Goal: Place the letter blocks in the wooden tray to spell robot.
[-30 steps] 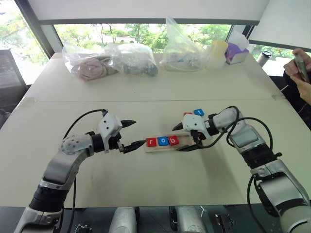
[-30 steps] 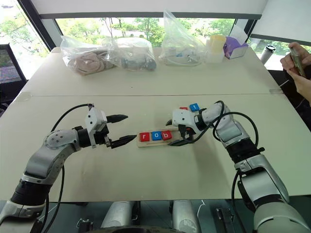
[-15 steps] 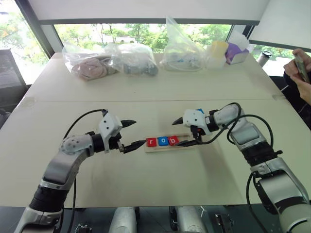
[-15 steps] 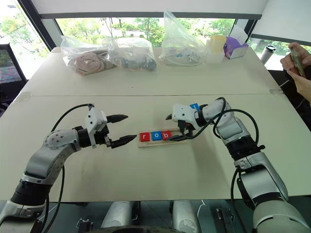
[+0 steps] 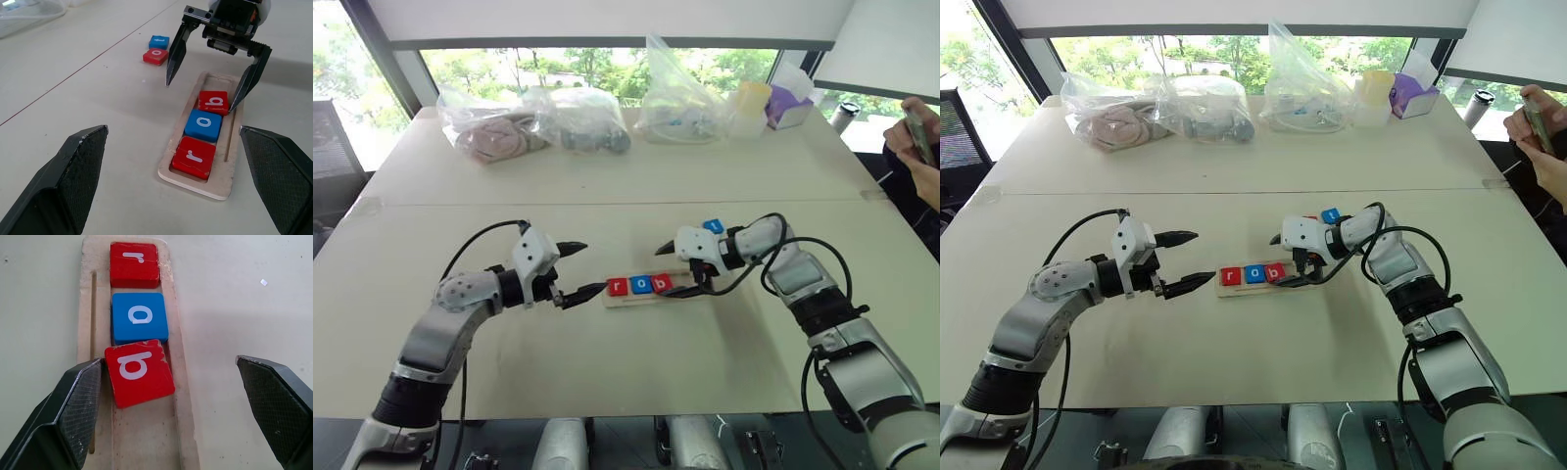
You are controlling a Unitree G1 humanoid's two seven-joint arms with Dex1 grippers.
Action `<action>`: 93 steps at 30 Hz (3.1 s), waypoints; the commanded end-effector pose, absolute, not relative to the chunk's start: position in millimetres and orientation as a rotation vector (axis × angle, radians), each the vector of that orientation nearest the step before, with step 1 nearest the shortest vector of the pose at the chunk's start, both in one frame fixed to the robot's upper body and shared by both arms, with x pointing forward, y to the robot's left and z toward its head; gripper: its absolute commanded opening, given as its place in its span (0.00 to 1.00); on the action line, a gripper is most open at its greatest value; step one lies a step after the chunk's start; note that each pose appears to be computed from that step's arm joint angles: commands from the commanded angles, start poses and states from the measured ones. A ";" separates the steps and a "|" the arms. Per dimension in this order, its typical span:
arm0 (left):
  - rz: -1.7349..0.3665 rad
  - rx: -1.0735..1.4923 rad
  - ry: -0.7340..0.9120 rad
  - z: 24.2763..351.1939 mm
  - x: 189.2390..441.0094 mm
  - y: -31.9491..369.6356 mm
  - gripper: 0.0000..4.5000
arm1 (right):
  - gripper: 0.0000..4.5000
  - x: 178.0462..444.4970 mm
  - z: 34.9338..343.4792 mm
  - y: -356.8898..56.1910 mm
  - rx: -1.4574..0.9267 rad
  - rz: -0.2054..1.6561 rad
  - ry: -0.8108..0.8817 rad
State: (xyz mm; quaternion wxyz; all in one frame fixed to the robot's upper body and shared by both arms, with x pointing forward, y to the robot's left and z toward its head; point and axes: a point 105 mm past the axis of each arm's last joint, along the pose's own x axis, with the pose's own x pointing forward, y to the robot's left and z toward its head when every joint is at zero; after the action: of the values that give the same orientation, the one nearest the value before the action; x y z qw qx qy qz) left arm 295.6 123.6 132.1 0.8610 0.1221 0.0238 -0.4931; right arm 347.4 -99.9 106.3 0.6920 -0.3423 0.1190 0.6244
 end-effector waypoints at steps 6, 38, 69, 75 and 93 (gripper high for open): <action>-1.034 0.285 -0.008 144.8 295.4 121.0 1.00 | 0.98 344.7 139.2 -89.7 -0.727 1.410 0.178; -1.056 0.285 -0.011 141.6 297.4 114.7 1.00 | 0.98 386.9 122.7 -137.0 -0.155 0.224 0.278; -1.044 0.276 -0.010 139.5 295.3 113.8 1.00 | 0.46 389.8 96.1 -127.1 -0.113 0.183 0.367; -1.047 0.274 -0.009 138.8 295.1 112.7 1.00 | 0.26 390.0 96.0 -126.8 -0.098 0.179 0.379; -1.098 0.276 0.001 133.7 296.0 109.4 1.00 | 0.26 267.5 108.8 -197.4 -0.119 0.078 0.475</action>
State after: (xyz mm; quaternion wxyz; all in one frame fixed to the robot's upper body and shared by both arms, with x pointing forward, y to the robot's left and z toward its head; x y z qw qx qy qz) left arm 296.1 112.8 126.8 0.8492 0.1243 0.0173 -0.5129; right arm 267.2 -195.7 96.2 0.9608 -0.0592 0.2661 0.0511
